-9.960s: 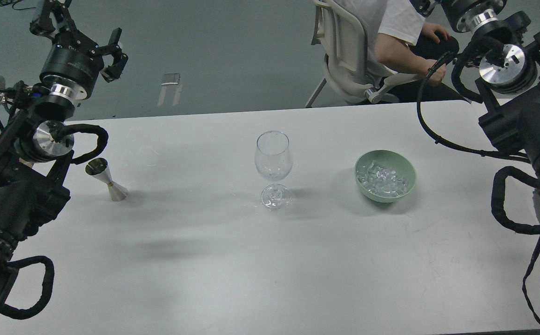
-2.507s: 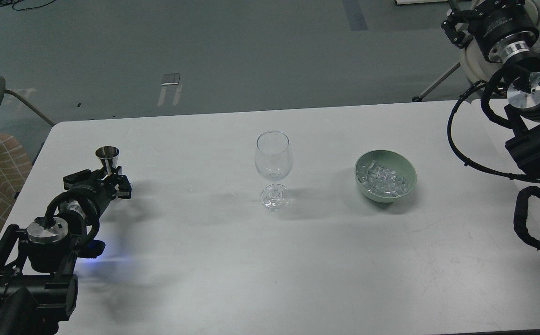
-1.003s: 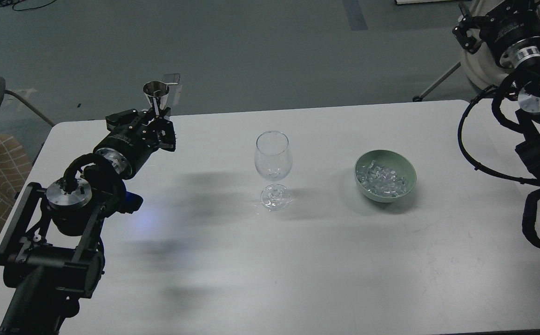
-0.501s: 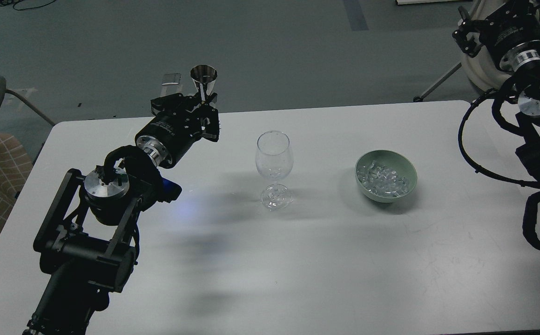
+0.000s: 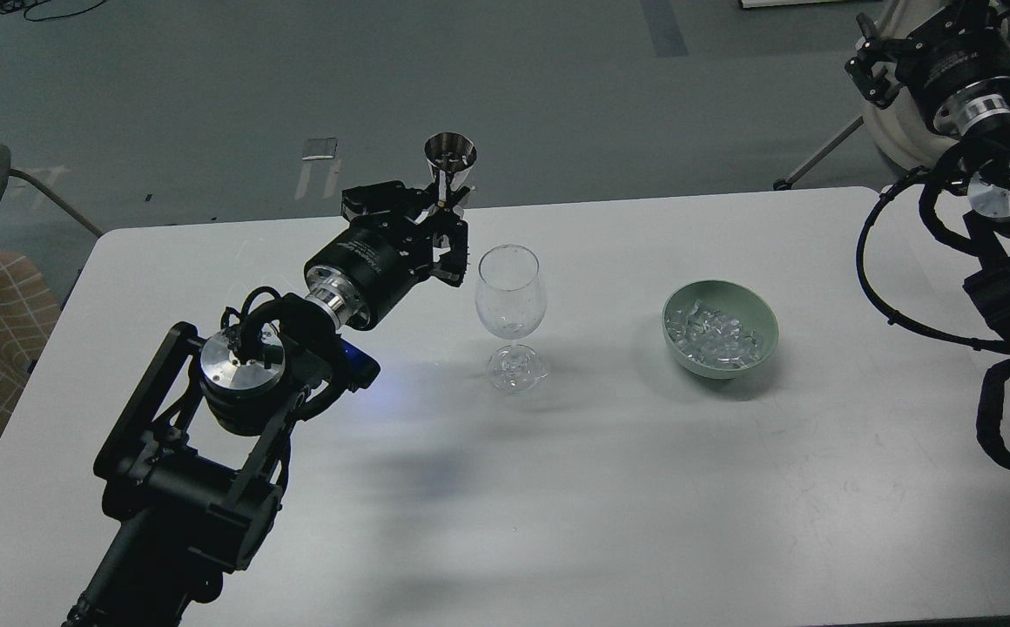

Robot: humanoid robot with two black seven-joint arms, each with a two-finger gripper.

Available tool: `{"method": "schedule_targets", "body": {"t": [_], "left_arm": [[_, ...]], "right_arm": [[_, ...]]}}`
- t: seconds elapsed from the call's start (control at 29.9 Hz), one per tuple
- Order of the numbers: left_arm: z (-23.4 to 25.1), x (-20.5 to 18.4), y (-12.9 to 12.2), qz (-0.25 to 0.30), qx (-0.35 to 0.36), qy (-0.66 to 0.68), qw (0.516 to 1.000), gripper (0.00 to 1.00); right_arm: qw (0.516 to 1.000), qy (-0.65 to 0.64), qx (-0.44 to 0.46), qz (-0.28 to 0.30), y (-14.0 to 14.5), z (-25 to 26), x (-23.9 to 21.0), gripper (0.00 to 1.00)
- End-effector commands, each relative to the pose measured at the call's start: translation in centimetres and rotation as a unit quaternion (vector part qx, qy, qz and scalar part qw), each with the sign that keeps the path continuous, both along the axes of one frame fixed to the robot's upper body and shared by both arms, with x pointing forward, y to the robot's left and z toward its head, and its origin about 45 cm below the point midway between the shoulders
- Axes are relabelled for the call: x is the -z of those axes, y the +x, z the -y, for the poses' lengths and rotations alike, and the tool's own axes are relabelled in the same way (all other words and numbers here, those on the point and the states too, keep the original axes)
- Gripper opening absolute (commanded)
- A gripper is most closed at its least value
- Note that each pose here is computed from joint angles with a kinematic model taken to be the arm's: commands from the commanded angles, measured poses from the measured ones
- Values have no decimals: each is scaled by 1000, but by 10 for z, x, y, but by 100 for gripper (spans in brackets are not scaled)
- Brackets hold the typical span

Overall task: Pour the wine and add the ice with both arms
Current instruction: 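Tilt the jigger over the wine glass rim with the left gripper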

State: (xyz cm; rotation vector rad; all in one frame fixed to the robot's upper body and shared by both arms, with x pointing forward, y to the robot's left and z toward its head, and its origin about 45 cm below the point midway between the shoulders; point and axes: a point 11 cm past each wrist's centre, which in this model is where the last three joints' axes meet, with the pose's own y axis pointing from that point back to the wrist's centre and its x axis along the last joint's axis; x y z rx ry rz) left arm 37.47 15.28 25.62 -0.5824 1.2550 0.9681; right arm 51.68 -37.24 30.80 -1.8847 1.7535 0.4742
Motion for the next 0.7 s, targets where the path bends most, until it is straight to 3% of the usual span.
{"method": "schedule_targets", "body": {"t": [0.0,0.67], "left_arm": [[2,3,-2,9,3,21,1000,16],[8,3,-12,46,12,84,995,15]], "right_arm": [[1000,0,0,0,0,0,0,100],[1000,1,-1,2,1,-2,-1,100]]}}
